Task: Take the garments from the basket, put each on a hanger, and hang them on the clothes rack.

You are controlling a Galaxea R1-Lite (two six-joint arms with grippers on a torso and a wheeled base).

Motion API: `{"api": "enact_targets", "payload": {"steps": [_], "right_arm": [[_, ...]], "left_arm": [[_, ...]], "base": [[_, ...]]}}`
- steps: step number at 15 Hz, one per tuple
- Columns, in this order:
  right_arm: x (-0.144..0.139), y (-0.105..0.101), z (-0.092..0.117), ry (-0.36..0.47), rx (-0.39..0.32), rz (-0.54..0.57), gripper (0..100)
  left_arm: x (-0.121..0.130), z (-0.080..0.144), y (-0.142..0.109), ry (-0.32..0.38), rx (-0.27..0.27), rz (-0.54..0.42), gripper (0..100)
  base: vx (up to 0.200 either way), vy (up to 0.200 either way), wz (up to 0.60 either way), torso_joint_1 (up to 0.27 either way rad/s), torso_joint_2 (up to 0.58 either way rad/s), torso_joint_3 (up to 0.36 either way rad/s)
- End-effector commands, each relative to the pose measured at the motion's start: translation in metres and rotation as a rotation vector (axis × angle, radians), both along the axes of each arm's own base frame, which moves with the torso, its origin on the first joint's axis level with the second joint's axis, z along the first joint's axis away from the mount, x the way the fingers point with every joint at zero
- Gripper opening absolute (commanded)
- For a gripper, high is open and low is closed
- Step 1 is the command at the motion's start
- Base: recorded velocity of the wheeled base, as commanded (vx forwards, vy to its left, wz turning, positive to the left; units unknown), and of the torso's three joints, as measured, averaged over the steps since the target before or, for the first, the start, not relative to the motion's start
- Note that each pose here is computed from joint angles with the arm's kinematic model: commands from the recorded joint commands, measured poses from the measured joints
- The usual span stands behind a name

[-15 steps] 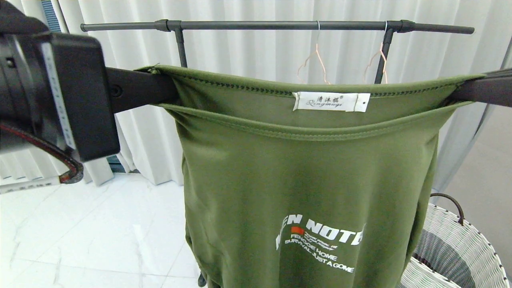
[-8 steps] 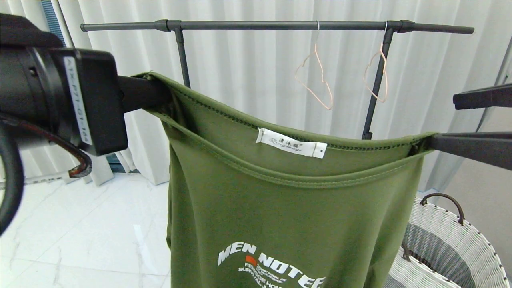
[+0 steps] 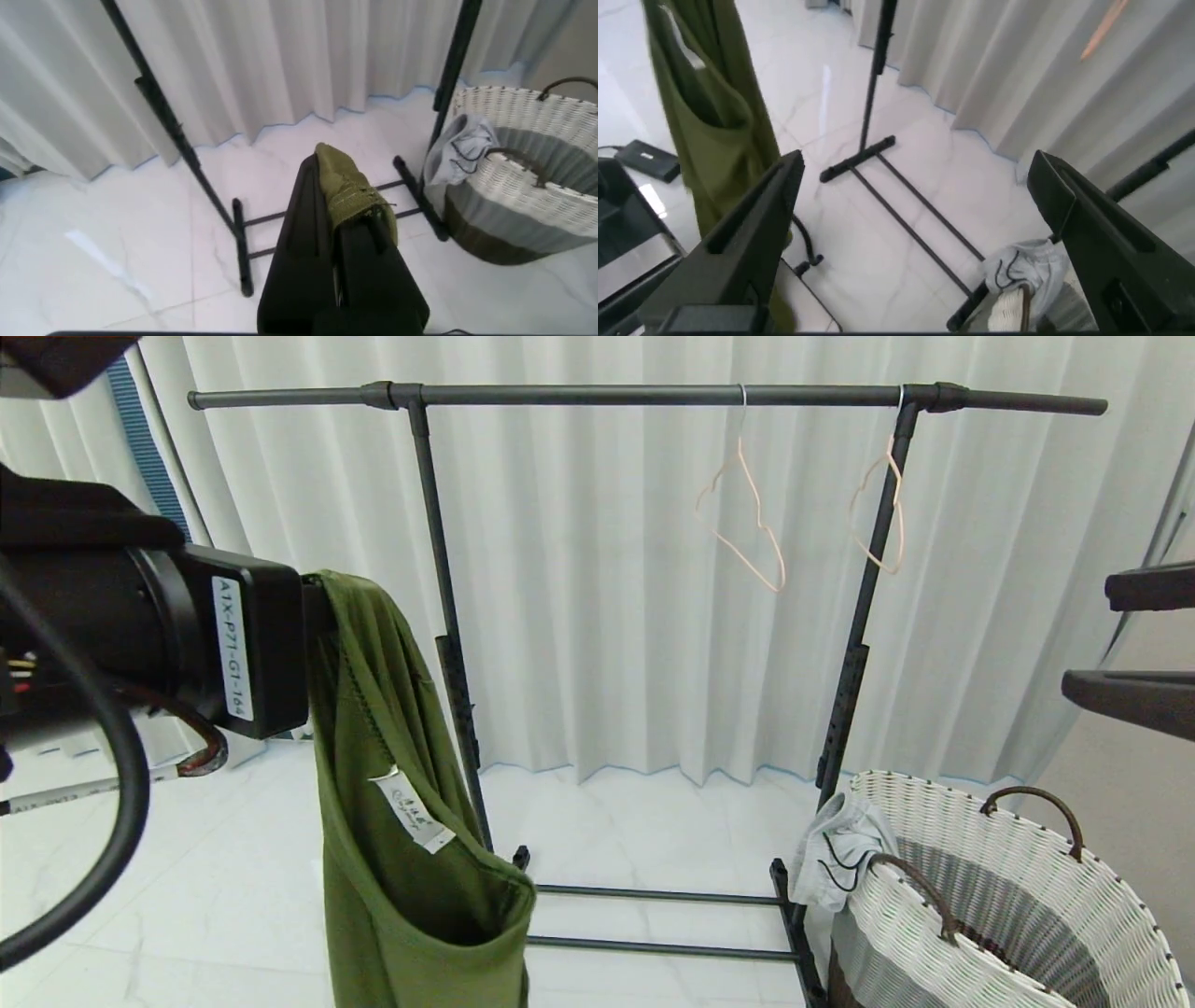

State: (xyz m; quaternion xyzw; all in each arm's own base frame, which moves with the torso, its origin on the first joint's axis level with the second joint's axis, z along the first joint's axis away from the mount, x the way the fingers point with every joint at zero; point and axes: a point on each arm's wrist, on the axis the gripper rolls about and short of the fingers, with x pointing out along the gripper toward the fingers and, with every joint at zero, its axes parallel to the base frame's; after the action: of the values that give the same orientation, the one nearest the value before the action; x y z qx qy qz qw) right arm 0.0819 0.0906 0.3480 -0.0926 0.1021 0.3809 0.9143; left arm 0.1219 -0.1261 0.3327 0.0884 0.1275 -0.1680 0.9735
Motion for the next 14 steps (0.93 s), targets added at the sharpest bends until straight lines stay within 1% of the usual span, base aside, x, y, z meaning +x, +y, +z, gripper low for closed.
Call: {"api": "enact_targets", "payload": {"steps": [1,2,3,4,5,6,8,9,10,11,14], "right_arm": [[0.019,-0.005,-0.013,0.047,-0.101,-0.204,100],[0.026,-0.007,-0.018,0.072,-0.146,-0.284,100],[0.033,-0.014,-0.025,0.118,-0.215,-0.396,100],[0.034,-0.018,-0.029,0.141,-0.251,-0.447,100],[0.035,-0.019,-0.030,0.140,-0.262,-0.472,100],[0.038,-0.022,-0.033,0.132,-0.292,-0.554,100],[0.041,-0.025,-0.037,0.127,-0.333,-0.624,100],[0.042,-0.026,-0.039,0.123,-0.359,-0.641,100],[0.041,-0.027,-0.042,0.119,-0.375,-0.648,100],[0.041,-0.027,-0.042,0.120,-0.375,-0.652,100],[0.046,-0.031,-0.040,0.124,-0.317,-0.705,100]], "left_arm": [[-0.006,-0.001,0.008,-0.009,0.007,0.005,0],[-0.010,-0.003,0.013,-0.016,0.018,0.004,0],[-0.014,-0.009,0.023,-0.019,0.051,0.019,0],[-0.018,-0.013,0.031,-0.029,0.081,0.028,0],[-0.020,-0.015,0.036,-0.035,0.102,0.034,0],[-0.022,-0.016,0.044,-0.044,0.124,0.057,0],[-0.020,-0.016,0.048,-0.046,0.121,0.091,0],[-0.020,-0.016,0.049,-0.045,0.121,0.096,0],[-0.020,-0.016,0.049,-0.044,0.122,0.096,0],[-0.020,-0.016,0.049,-0.044,0.122,0.096,0],[-0.019,-0.017,0.048,-0.042,0.123,0.098,0]], "base": [[0.000,0.000,0.00,0.000,0.00,0.000],[0.000,0.000,0.00,0.000,0.00,0.000],[0.000,0.000,0.00,0.000,0.00,0.000],[0.000,0.000,0.00,0.000,0.00,0.000],[0.000,0.000,0.00,0.000,0.00,0.000],[0.000,0.000,0.00,0.000,0.00,0.000],[0.000,0.000,0.00,0.000,0.00,0.000],[0.000,0.000,0.00,0.000,0.00,0.000],[0.000,0.000,0.00,0.000,0.00,0.000],[0.000,0.000,0.00,0.000,0.00,0.000],[0.000,0.000,0.00,0.000,0.00,0.000]]}}
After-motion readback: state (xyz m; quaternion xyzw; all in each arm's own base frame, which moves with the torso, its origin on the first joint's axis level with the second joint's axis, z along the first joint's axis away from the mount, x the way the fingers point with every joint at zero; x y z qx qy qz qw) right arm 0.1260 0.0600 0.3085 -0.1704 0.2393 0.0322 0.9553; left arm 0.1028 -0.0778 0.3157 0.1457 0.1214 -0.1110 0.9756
